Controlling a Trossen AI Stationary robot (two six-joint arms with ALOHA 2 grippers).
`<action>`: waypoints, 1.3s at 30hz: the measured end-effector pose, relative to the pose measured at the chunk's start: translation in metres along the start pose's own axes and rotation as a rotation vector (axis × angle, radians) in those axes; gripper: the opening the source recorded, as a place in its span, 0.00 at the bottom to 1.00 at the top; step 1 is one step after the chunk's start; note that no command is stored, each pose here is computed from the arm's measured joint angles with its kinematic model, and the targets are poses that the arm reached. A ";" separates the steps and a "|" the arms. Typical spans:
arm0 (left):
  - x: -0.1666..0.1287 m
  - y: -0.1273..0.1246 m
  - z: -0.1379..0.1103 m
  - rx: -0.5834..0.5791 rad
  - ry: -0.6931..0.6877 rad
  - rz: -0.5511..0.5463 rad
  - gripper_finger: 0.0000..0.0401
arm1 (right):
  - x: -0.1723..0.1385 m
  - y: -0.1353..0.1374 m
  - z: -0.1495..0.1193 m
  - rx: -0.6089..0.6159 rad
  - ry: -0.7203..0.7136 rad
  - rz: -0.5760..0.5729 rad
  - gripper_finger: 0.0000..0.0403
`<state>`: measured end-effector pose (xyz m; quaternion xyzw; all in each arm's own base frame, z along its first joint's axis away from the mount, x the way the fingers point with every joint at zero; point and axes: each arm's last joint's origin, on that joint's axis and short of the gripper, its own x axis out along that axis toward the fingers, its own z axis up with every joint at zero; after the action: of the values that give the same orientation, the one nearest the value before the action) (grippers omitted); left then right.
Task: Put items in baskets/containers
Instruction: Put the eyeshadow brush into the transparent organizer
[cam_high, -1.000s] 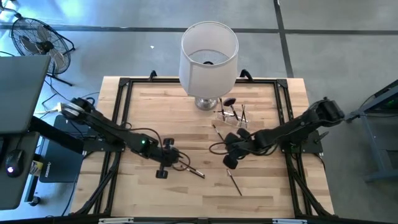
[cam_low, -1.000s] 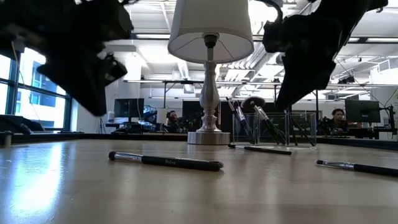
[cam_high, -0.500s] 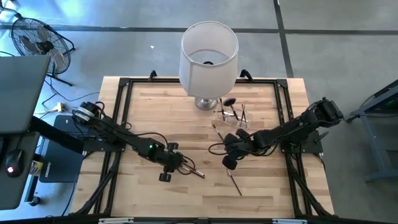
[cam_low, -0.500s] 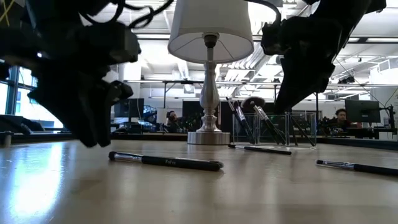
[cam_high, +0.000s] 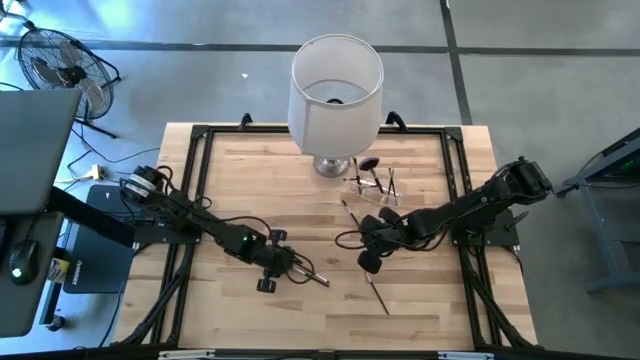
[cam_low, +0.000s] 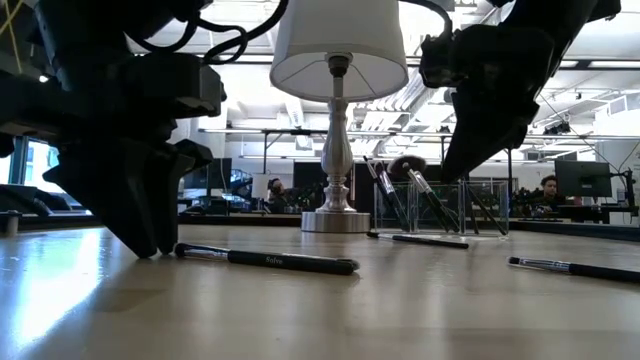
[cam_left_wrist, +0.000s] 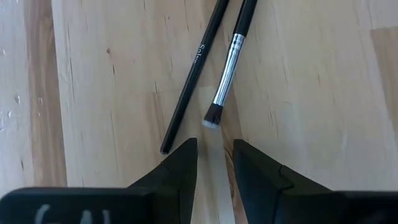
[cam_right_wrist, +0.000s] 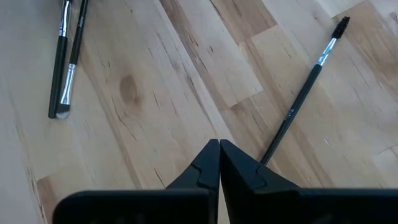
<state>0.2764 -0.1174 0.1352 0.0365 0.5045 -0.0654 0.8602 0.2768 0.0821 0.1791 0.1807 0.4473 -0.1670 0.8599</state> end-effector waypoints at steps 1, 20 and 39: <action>0.000 0.000 0.000 0.005 -0.006 0.001 0.25 | 0.000 0.000 0.000 0.000 0.002 0.003 0.02; 0.005 0.000 0.004 0.017 -0.059 0.032 0.25 | 0.000 0.000 0.000 0.002 0.008 0.011 0.01; 0.014 -0.003 0.005 -0.013 -0.065 -0.014 0.01 | 0.000 0.002 0.002 0.008 -0.007 0.028 0.02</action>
<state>0.2875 -0.1219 0.1252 0.0251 0.4770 -0.0694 0.8758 0.2788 0.0832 0.1803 0.1898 0.4412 -0.1571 0.8629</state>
